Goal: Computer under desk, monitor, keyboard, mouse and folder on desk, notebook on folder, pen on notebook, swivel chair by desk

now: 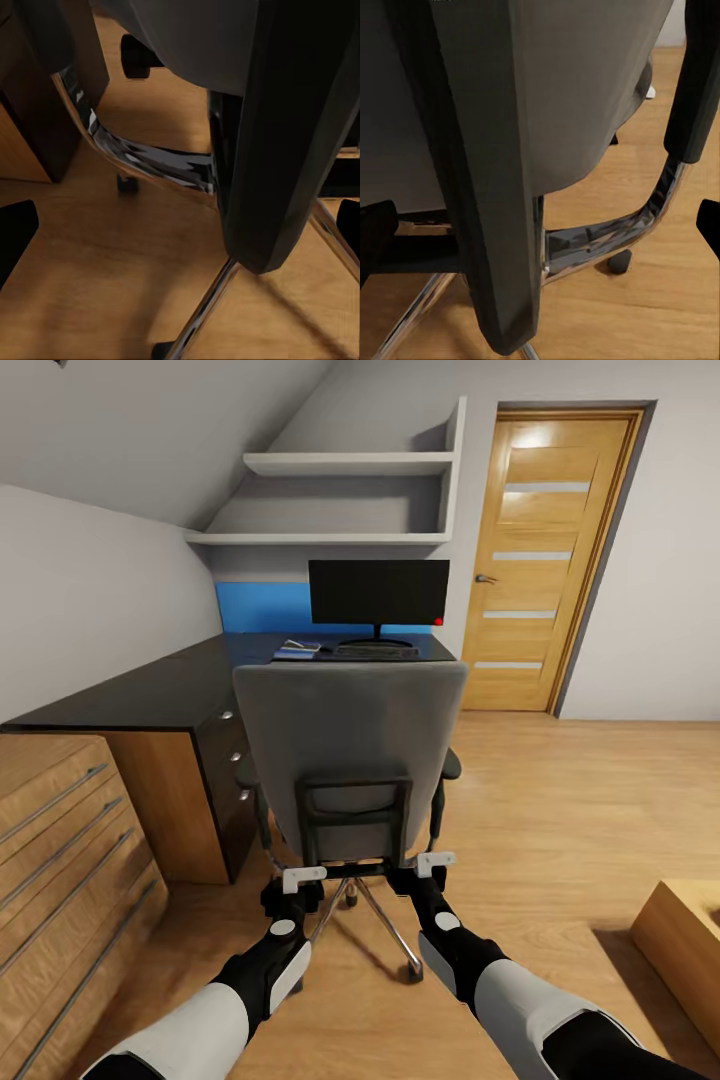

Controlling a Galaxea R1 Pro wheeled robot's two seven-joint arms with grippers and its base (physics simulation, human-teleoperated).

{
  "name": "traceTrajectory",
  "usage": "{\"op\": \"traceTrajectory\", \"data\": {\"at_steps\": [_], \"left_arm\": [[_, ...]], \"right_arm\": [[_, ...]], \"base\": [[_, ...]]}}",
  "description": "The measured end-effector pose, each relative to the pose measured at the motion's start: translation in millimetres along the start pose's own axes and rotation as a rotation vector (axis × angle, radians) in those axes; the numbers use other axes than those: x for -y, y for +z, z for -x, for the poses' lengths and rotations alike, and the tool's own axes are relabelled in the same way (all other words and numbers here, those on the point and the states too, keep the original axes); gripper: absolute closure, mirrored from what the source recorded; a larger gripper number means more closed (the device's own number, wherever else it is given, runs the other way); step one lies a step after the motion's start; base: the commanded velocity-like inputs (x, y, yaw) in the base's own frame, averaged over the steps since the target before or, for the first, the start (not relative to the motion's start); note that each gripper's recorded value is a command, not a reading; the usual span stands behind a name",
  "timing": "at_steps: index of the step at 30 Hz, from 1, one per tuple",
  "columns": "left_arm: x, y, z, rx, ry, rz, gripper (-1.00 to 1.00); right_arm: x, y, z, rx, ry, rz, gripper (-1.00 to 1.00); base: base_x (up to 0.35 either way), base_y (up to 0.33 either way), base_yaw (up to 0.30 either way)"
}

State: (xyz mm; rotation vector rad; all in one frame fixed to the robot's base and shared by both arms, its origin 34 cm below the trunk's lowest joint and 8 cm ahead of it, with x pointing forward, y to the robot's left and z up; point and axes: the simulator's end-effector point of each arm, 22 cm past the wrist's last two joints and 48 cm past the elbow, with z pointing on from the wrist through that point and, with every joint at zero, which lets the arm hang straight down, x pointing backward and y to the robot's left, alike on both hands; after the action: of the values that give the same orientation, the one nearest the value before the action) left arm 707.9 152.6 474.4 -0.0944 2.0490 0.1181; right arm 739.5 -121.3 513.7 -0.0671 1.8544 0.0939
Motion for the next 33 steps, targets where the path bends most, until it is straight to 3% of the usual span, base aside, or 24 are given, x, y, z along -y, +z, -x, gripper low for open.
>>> {"op": "traceTrajectory", "data": {"at_steps": [33], "left_arm": [[1.4, -0.6, 0.2, 0.000, -0.001, -0.005, -1.00]], "right_arm": [[-3.9, -1.6, -2.1, -0.002, -0.014, 0.014, -1.00]], "base": [[0.325, 0.015, -0.017]]}}
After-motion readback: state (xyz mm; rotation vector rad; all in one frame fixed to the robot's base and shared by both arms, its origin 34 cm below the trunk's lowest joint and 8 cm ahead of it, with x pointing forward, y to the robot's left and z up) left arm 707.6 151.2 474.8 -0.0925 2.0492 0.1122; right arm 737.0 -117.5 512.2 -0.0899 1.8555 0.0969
